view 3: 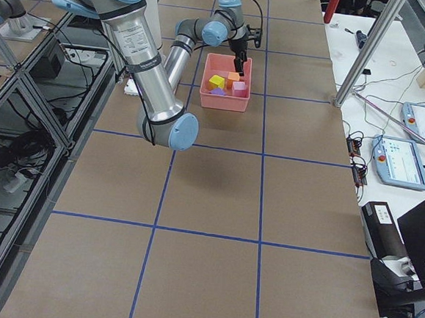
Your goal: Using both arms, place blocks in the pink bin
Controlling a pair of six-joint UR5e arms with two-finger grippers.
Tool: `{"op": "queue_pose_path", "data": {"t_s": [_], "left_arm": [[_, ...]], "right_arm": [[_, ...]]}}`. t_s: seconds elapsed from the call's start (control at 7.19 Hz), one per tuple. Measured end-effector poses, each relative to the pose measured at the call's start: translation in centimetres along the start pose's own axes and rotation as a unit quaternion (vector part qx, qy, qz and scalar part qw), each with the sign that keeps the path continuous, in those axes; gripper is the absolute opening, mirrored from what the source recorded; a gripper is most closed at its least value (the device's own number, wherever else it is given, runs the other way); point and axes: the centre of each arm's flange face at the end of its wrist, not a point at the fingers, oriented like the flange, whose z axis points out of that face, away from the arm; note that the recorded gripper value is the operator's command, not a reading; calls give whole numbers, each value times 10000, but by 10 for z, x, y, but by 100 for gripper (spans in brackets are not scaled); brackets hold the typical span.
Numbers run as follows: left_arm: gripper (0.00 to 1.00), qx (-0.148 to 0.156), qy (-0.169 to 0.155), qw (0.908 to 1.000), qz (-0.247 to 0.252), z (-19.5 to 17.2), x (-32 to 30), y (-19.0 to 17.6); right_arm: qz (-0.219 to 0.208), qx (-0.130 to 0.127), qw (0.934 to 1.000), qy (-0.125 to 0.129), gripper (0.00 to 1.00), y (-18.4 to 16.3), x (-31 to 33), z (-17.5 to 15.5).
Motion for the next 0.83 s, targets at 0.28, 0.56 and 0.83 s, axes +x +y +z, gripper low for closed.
{"op": "queue_pose_path", "data": {"t_s": [0.28,0.56,0.83], "left_arm": [[100,25,-21,9990,-436,-4,-27,40],[100,52,-24,9987,-514,-7,-30,51],[100,53,-20,9986,-518,-6,-30,51]], "right_arm": [[-668,-262,9974,90,100,-68,89,-17],[-1332,-521,9895,224,100,-123,188,-21],[-1850,-829,9784,394,100,-152,302,-15]]}}
